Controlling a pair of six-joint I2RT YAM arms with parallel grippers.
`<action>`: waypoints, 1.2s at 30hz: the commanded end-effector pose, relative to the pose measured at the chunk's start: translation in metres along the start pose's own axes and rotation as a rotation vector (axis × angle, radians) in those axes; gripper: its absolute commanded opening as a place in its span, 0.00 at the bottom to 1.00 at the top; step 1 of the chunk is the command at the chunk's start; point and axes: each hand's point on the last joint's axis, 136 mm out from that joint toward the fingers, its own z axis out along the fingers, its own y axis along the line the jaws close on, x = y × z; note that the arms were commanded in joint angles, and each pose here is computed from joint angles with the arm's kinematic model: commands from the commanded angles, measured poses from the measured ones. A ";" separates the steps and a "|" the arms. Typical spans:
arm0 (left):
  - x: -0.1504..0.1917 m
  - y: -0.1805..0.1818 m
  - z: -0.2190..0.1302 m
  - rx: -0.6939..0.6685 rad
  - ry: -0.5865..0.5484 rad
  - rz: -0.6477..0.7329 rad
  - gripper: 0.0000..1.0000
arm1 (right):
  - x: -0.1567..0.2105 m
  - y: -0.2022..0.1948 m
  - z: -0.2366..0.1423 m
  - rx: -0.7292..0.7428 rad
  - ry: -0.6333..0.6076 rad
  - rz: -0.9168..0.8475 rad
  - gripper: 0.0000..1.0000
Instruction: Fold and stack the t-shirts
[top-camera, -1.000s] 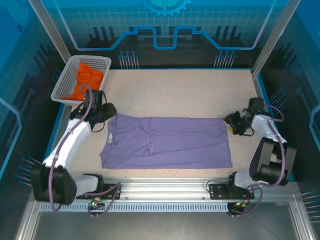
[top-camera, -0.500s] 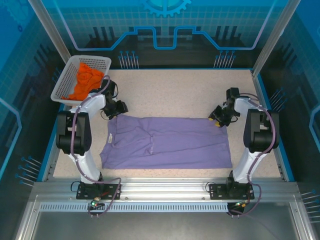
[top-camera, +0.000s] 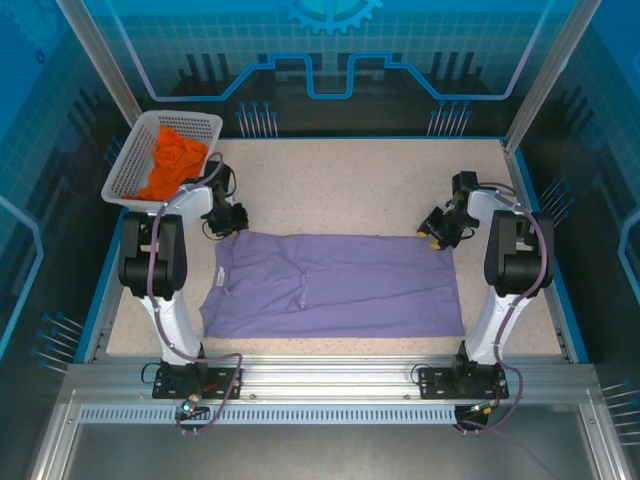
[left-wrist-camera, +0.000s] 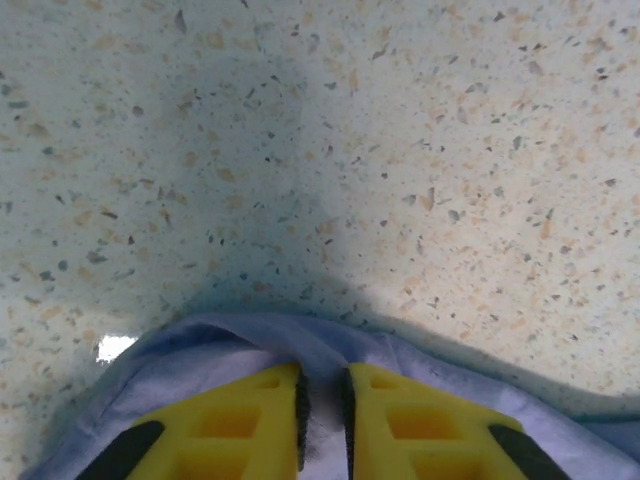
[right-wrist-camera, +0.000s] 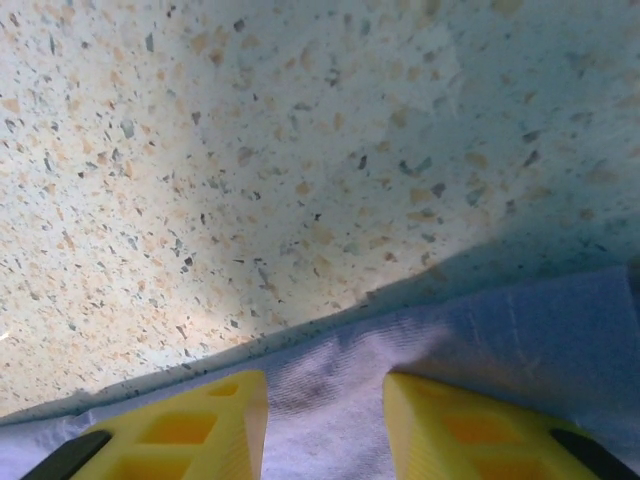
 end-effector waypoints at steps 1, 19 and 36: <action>-0.012 0.004 0.003 -0.007 -0.028 0.003 0.15 | -0.003 -0.020 0.007 0.040 0.018 0.056 0.37; -0.039 0.023 -0.014 -0.087 -0.123 -0.030 0.06 | -0.022 -0.021 -0.003 -0.048 -0.009 0.104 0.46; -0.007 -0.052 -0.086 0.214 -0.109 -0.015 0.50 | 0.082 0.173 -0.063 -0.511 -0.050 -0.443 0.60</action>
